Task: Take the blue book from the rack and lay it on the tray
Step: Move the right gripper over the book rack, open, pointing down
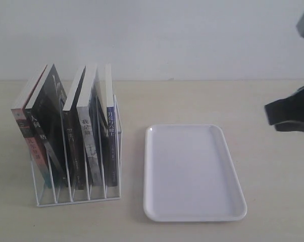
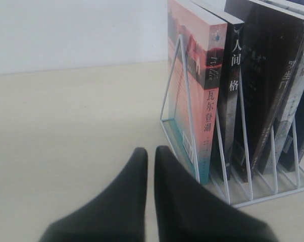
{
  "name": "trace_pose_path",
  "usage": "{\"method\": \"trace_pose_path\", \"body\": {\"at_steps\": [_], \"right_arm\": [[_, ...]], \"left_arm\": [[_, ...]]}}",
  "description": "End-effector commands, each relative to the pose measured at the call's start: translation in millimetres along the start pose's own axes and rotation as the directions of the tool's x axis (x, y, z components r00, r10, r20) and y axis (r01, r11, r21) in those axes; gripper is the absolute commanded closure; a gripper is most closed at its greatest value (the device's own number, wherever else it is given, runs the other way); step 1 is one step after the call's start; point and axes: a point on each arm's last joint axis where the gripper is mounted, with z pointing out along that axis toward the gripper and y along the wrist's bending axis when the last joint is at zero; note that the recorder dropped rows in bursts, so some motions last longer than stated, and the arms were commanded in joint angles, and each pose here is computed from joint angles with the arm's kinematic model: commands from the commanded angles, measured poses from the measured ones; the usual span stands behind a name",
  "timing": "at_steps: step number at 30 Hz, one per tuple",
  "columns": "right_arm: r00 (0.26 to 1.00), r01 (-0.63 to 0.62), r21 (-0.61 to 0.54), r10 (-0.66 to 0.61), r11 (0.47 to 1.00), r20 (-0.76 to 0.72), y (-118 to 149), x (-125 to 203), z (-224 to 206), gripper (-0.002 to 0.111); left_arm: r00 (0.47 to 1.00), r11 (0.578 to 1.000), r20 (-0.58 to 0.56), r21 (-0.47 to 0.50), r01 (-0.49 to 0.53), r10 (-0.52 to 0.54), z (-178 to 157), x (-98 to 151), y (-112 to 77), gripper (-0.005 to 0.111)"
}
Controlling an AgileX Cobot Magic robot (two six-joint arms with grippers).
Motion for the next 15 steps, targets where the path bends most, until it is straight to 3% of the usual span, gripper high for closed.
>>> {"method": "trace_pose_path", "body": {"at_steps": [1, 3, 6, 12, 15], "right_arm": [[0.993, 0.114, -0.066, -0.115, 0.991, -0.010, 45.7, -4.8, 1.0, 0.107], [0.984, 0.171, -0.021, -0.171, 0.985, -0.046, 62.2, -9.4, 2.8, 0.107], [0.968, 0.239, 0.136, -0.226, 0.961, -0.109, 78.4, -29.5, 0.7, 0.107], [0.978, 0.202, 0.095, -0.196, 0.975, -0.066, 123.7, -91.4, 9.2, 0.107], [0.980, 0.190, 0.112, -0.182, 0.975, -0.085, 140.3, -116.1, 25.0, 0.097]], "left_arm": [[1.000, 1.000, -0.001, -0.003, 0.007, -0.007, 0.1, 1.0, 0.2, 0.102], [1.000, 1.000, -0.001, -0.003, 0.007, -0.007, 0.1, 1.0, 0.2, 0.102], [1.000, 1.000, -0.001, -0.003, 0.007, -0.007, 0.1, 1.0, 0.2, 0.102], [1.000, 1.000, -0.001, -0.003, 0.007, -0.007, 0.1, 1.0, 0.2, 0.102], [1.000, 1.000, -0.001, -0.003, 0.007, -0.007, 0.1, 1.0, 0.2, 0.102]]}}
